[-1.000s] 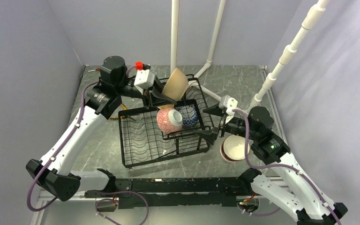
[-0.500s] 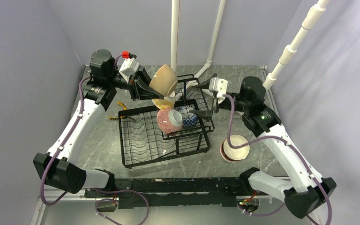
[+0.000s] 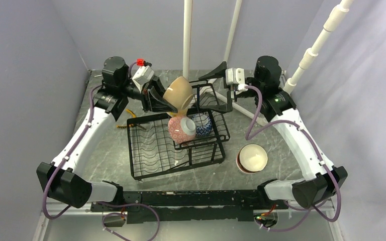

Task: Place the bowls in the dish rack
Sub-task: Turn the bowl upside down on the dish rack.

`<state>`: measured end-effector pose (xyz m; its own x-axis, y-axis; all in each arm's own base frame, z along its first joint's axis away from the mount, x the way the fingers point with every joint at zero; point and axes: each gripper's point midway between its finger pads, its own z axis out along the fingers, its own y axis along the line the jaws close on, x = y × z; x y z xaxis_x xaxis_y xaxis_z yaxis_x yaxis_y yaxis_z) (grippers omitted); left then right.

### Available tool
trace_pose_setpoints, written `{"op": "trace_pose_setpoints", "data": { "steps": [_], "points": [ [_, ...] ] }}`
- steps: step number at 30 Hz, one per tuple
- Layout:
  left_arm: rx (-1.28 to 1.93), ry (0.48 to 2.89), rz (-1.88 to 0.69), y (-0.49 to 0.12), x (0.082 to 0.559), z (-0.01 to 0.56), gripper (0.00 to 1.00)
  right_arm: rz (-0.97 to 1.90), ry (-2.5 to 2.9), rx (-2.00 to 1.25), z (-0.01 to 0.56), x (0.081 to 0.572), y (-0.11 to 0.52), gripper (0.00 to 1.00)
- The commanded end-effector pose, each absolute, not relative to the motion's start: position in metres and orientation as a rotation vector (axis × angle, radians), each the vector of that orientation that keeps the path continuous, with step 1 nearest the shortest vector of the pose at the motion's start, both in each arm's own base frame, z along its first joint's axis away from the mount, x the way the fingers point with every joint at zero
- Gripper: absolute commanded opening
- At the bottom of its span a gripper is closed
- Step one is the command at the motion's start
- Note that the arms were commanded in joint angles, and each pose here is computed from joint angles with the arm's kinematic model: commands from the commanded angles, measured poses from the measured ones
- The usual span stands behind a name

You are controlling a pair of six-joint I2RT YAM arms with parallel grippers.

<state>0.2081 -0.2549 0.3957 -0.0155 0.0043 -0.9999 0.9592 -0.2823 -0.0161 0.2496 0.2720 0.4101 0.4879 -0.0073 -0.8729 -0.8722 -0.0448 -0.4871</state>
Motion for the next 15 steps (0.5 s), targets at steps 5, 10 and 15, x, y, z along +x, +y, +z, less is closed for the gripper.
{"op": "trace_pose_setpoints", "data": {
  "steps": [5, 10, 15],
  "points": [
    [1.669, 0.843, -1.627, -0.258, 0.143, 0.404, 0.03, 0.846, 0.630, -1.606, 0.425, 0.224, 0.291, 0.99],
    [1.699, 0.840, -1.664, -0.266, 0.134, 0.402, 0.03, 0.854, 0.659, -1.659, 0.413, 0.221, 0.298, 0.99],
    [1.726, 0.852, -1.680, -0.273, 0.130, 0.400, 0.03, 0.902, 0.636, -1.660, 0.408, 0.209, 0.298, 0.99]
  ]
}}
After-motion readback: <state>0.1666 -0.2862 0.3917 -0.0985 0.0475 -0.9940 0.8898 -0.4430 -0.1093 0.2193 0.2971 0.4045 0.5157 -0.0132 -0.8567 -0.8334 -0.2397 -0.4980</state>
